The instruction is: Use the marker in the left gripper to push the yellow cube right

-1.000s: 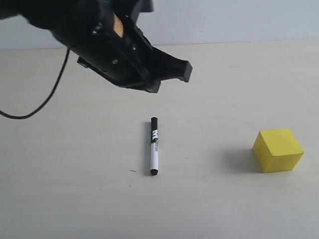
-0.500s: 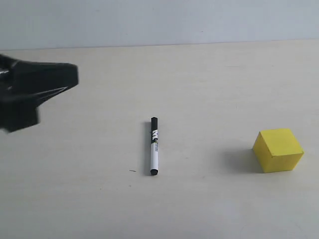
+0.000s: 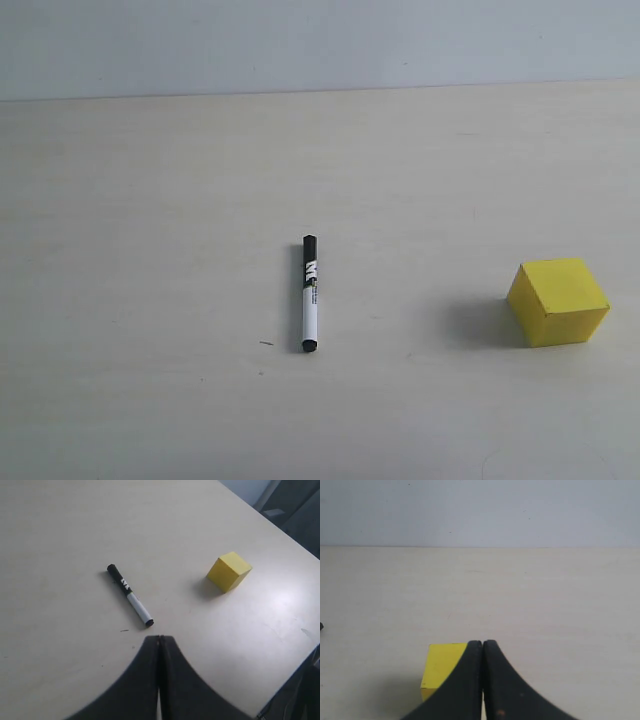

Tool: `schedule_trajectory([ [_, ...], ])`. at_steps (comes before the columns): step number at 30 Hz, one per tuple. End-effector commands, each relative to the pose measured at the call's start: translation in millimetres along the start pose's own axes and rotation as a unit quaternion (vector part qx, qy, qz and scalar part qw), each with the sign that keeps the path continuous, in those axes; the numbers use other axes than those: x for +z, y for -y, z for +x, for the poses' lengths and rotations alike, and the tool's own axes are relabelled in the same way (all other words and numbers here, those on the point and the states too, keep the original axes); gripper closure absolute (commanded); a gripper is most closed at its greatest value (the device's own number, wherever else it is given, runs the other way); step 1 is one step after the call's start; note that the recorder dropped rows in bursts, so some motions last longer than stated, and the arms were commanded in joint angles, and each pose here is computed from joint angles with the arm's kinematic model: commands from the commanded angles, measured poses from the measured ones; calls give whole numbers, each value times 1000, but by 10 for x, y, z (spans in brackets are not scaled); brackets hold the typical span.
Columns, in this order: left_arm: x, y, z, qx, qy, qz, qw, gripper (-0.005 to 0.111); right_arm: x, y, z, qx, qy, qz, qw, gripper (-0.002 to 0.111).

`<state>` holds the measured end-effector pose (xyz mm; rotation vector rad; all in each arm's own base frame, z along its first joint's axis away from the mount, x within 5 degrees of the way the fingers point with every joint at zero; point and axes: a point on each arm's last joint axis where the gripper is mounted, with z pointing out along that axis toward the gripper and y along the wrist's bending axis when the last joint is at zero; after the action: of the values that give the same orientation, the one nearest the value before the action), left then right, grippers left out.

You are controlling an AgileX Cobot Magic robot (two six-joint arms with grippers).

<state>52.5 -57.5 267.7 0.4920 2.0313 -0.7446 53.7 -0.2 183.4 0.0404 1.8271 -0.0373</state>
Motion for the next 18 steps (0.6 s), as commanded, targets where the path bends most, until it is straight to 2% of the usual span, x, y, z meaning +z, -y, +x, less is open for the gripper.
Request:
schedule_trajectory([
  [1,-6,-4,3,-1,3,-1,1000,107,2,2,7,3,2,3,1000,108],
  [7,-6,-4,3,-1,3,-1,1000,107,2,2,7,3,2,3,1000,108],
  [9,-22,-19,-3,29,10,-8,999,107,2,2,7,3,2,3,1000,108],
  [10,-44,-58,-27,77,27,-31,996,107,2,2,7,3,2,3,1000,108],
  [12,-80,-127,-71,103,55,-77,990,107,2,2,7,3,2,3,1000,108],
  [15,-138,-198,-141,84,104,-130,982,107,2,2,7,3,2,3,1000,108],
  [18,-263,-276,-165,47,153,-202,966,107,2,2,7,3,2,3,1000,108],
])
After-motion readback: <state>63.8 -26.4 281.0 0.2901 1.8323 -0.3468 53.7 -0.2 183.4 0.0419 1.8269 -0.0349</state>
